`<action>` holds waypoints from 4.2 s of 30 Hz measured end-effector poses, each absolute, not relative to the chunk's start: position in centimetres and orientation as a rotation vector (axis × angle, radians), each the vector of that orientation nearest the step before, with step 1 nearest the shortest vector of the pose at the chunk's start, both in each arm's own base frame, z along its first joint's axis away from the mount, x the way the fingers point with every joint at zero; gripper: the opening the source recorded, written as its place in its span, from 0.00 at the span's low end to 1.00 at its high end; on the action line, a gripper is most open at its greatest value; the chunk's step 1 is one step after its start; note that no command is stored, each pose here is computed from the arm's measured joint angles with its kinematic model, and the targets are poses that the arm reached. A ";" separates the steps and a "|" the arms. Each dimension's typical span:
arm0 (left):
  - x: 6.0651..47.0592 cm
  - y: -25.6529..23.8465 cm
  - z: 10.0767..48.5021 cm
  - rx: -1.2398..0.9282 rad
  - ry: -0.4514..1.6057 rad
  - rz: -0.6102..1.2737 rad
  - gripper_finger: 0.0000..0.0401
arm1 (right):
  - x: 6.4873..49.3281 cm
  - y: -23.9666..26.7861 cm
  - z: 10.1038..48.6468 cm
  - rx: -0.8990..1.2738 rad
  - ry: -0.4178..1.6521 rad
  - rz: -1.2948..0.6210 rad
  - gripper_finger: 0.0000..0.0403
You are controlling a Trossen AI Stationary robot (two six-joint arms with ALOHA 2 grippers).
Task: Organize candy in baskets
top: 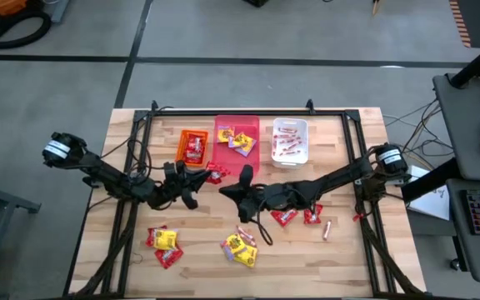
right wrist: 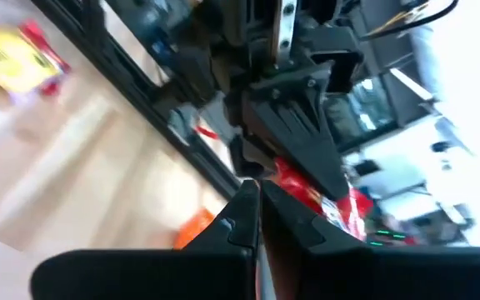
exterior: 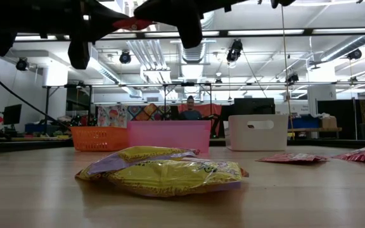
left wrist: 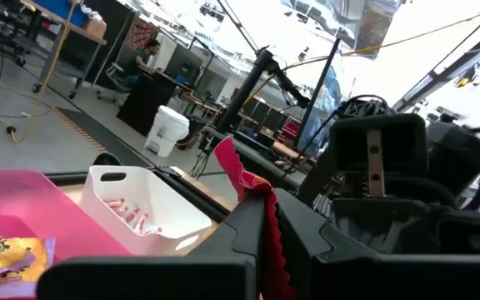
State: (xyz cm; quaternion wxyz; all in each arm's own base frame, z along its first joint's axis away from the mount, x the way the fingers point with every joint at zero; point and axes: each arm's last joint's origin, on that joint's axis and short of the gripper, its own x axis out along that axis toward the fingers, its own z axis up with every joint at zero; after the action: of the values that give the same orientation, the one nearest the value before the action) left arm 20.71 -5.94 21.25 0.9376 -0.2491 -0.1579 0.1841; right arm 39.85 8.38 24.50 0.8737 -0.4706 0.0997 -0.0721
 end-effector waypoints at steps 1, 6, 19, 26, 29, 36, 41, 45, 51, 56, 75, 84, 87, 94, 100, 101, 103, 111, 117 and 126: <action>20.7 -5.9 21.3 -0.512 -0.327 0.375 0.00 | 39.8 8.5 24.6 -1.010 0.208 -0.163 0.02; 20.7 -6.0 21.4 -0.521 -0.334 0.351 0.00 | 39.8 8.6 24.9 -1.062 0.183 -0.178 0.07; 20.7 -6.0 21.4 -0.566 -0.341 0.331 0.00 | 40.5 7.3 25.9 -1.071 0.151 -0.148 0.25; 20.7 -6.0 21.5 -0.576 -0.352 0.328 0.00 | 40.6 7.1 25.9 -1.067 0.138 -0.124 0.27; 20.6 -6.1 21.8 -0.592 -0.374 0.287 0.00 | 40.7 6.7 25.7 -1.097 0.157 -0.122 0.25; 21.0 -6.2 22.1 -0.579 -0.359 0.281 0.00 | 40.9 5.5 25.7 -1.111 0.159 -0.121 0.16; 21.2 -6.3 22.1 -0.550 -0.342 0.307 0.00 | 40.8 5.8 25.4 -1.140 0.166 -0.059 0.03; 21.2 -6.3 22.1 -0.541 -0.341 0.307 0.00 | 40.7 6.6 25.4 -1.134 0.165 -0.044 0.02; 21.2 -6.3 22.1 -0.542 -0.344 0.313 0.00 | 40.6 6.5 24.7 -1.136 0.247 -0.056 0.02; 21.2 -6.2 22.2 -0.540 -0.350 0.319 0.00 | 40.4 6.6 24.1 -1.153 0.321 -0.057 0.02; 20.9 -6.3 22.5 -0.049 -0.264 0.416 0.00 | 39.1 5.7 24.6 -0.436 0.341 -0.240 0.02; 20.0 -5.0 20.9 0.122 0.023 1.018 0.00 | 36.7 5.1 25.5 -0.300 0.313 -0.266 0.02; 20.0 -4.3 20.5 0.089 0.018 1.066 0.00 | 36.5 5.0 25.6 -0.292 0.309 -0.271 0.02; 20.6 -2.0 20.0 0.028 -0.031 1.066 0.00 | 36.5 4.9 25.5 -0.293 0.315 -0.271 0.02; 21.2 0.1 19.0 -0.067 -0.039 0.986 0.00 | 36.5 4.9 25.4 -0.301 0.327 -0.270 0.02; 21.2 0.5 18.8 -0.096 -0.033 0.955 0.00 | 36.5 4.9 25.3 -0.302 0.332 -0.269 0.02; 21.4 1.2 18.3 -0.171 -0.011 0.875 0.00 | 36.5 4.9 25.3 -0.299 0.332 -0.270 0.02; 19.8 3.9 17.3 -0.337 0.150 0.863 0.00 | 36.4 4.9 25.1 -0.292 0.347 -0.270 0.02; 17.5 6.3 17.0 -0.370 0.271 0.979 0.00 | 36.4 4.9 25.0 -0.273 0.357 -0.272 0.02; 16.5 9.5 16.3 -0.448 0.312 1.028 0.00 | 36.4 4.9 25.0 -0.261 0.354 -0.275 0.02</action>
State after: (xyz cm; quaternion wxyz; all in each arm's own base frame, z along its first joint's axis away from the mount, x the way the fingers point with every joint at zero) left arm 16.52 9.48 16.25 0.8353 -0.2116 0.1473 0.4856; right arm 36.40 4.89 24.98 0.9666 -0.1290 0.1752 -0.1358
